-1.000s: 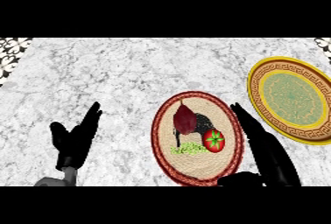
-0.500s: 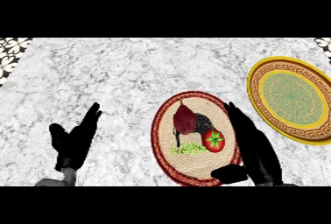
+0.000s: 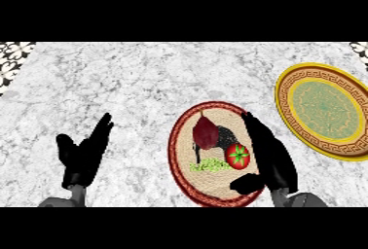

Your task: Pick the tomato from the placemat and place it in the plate

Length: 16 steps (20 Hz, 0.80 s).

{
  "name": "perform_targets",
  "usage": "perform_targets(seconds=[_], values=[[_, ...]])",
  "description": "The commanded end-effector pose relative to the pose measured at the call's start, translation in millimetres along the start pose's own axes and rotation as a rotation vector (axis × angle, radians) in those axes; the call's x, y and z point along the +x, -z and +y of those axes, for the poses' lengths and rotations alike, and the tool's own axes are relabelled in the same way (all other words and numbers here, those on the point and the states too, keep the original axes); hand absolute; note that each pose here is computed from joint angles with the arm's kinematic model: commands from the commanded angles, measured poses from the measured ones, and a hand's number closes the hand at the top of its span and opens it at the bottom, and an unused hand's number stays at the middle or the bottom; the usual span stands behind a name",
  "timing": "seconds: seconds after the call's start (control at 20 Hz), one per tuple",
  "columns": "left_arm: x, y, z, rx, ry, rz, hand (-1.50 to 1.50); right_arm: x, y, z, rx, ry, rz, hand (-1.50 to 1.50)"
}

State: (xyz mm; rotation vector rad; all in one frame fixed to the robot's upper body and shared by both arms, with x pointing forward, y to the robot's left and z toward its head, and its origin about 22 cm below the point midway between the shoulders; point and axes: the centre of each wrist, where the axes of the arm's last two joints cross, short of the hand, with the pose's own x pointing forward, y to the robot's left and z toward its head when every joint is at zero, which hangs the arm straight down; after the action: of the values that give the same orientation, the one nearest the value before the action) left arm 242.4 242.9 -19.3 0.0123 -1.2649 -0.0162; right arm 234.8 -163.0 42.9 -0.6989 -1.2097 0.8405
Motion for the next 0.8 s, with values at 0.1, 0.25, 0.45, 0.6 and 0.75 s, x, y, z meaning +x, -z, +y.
perform_targets(seconds=[0.1,0.25,0.45,0.6,0.75], values=[[-11.2,-0.8,2.5,0.01,-0.02,0.072,0.0,-19.6,-10.5,15.2,0.102,-0.106,-0.014,1.5],[-19.2,-0.1,0.3,-0.003,-0.016,0.083,0.0,-11.6,25.0,10.3,0.057,-0.142,-0.044,1.5],[-14.9,0.5,-20.8,-0.01,0.011,0.07,0.0,5.6,23.1,23.9,0.009,-0.158,-0.066,1.5],[-11.5,-7.8,10.1,0.007,-0.011,0.077,0.0,-18.3,2.4,11.0,-0.006,-0.18,-0.078,1.5],[-12.4,-13.0,-9.4,-0.005,-0.016,0.084,0.0,-9.1,4.1,11.3,-0.132,-0.156,-0.128,1.5]])
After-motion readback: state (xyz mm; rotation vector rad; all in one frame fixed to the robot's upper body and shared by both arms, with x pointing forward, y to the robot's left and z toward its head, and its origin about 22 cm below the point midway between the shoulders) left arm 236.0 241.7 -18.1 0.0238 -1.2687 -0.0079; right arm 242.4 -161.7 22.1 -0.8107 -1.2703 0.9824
